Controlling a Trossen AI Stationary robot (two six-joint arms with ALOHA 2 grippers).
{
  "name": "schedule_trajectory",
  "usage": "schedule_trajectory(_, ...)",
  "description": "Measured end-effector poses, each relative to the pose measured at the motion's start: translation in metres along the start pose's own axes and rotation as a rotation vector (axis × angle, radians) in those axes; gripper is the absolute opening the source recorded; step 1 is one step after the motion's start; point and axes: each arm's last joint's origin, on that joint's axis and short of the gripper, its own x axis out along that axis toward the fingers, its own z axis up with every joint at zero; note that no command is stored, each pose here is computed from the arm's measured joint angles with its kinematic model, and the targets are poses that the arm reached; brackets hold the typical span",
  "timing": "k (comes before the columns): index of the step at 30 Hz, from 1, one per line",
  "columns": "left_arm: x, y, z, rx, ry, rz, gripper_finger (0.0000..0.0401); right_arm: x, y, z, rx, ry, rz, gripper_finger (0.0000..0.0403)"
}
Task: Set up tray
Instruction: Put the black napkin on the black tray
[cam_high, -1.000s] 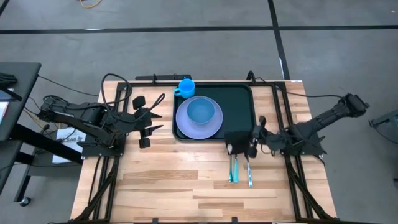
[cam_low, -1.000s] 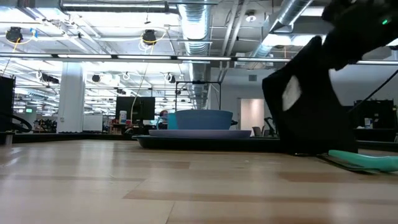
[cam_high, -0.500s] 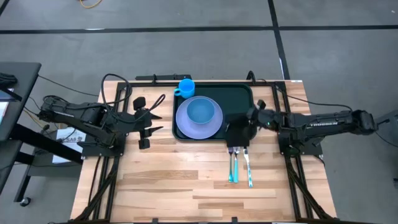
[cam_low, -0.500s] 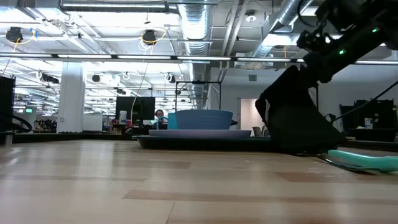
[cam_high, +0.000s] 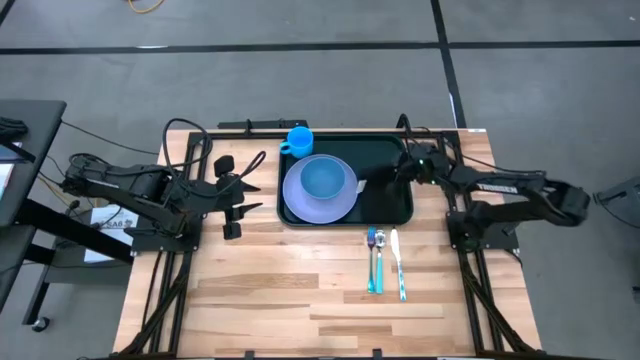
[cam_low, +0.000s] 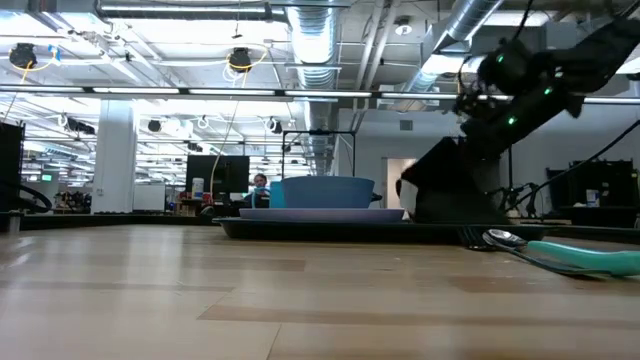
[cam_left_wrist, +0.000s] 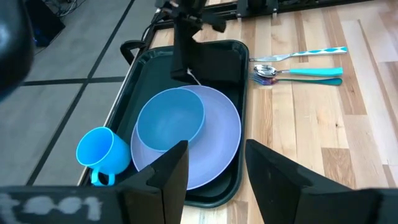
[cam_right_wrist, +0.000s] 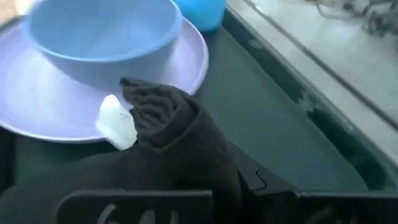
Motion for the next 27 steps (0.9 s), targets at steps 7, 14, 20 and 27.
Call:
schedule_trajectory(7, 0.0, 0.0, 0.0, 0.0, 0.0, 0.0, 0.0148, 0.025, -0.031, -0.024, 0.126, 0.068, 0.022, 0.0)
schedule_trajectory(14, 0.0, 0.0, 0.0, 0.0, 0.0, 0.0, 0.0148, 0.044, -0.041, -0.04, 0.159, 0.074, 0.052, 0.0)
schedule_trajectory(20, 0.0, 0.0, 0.0, 0.0, 0.0, 0.0, 0.0148, 0.053, -0.042, -0.048, 0.163, 0.099, 0.04, 0.0002)
schedule_trajectory(27, 0.0, 0.0, 0.0, 0.0, 0.0, 0.0, 0.0148, 0.054, -0.045, -0.048, 0.186, 0.101, -0.03, 0.0011)
